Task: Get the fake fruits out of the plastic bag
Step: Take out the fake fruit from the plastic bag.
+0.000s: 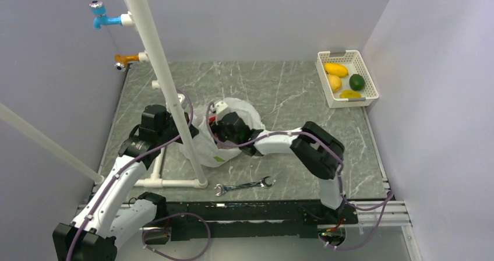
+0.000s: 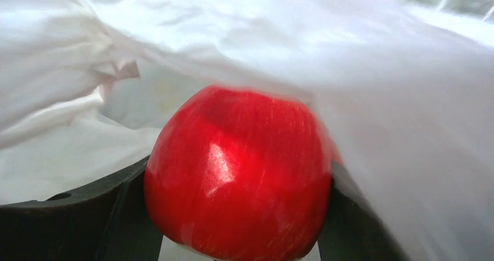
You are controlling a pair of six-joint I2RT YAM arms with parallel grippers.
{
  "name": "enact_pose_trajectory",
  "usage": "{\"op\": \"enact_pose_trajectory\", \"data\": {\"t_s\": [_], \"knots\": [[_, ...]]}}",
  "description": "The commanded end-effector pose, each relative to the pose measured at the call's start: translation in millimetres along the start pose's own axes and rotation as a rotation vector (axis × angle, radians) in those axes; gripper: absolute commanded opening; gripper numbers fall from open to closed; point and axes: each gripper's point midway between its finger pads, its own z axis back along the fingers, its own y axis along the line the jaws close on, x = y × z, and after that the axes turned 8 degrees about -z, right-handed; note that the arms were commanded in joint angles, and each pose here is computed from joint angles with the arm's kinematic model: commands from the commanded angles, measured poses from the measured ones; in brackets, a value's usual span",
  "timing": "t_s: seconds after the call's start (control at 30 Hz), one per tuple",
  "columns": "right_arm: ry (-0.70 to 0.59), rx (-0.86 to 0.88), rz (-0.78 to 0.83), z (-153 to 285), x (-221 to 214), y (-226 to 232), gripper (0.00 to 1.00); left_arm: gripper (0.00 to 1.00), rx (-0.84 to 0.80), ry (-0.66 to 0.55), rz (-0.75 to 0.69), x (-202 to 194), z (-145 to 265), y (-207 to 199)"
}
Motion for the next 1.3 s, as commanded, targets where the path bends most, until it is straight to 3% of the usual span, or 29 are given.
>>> {"op": "enact_pose_trajectory", "data": {"t_s": [0.0,0.3,0.43,0.67,0.77,0.9,1.03,1.17,1.27], "knots": [[-0.181,0.102,-0.113,35,83,7,0.1,0.0,0.049,-0.004,-0.014,3,1,9],[-0.218,0.217,-0.16,77,111,19,0.03,0.0,0.047,0.032,-0.016,0,-6,11],[-0.153,0.322,-0.175,86,100,28,0.02,0.0,0.05,0.015,-0.023,3,-5,11],[0.024,0.699,-0.115,125,71,83,0.02,0.0,0.072,-0.02,-0.029,9,0,13],[0.033,0.741,-0.102,140,74,89,0.02,0.0,0.073,-0.028,-0.03,9,0,13],[-0.053,0.687,-0.081,159,103,84,0.02,0.0,0.062,-0.004,-0.025,7,-3,13],[-0.188,0.515,-0.071,174,143,60,0.02,0.0,0.04,-0.001,-0.024,6,-5,9],[-0.343,0.265,-0.126,186,183,3,0.0,0.0,-0.001,0.024,-0.018,1,-10,4],[-0.384,0.071,-0.19,187,200,-61,0.0,0.0,-0.059,0.035,-0.019,0,-14,-4]]}}
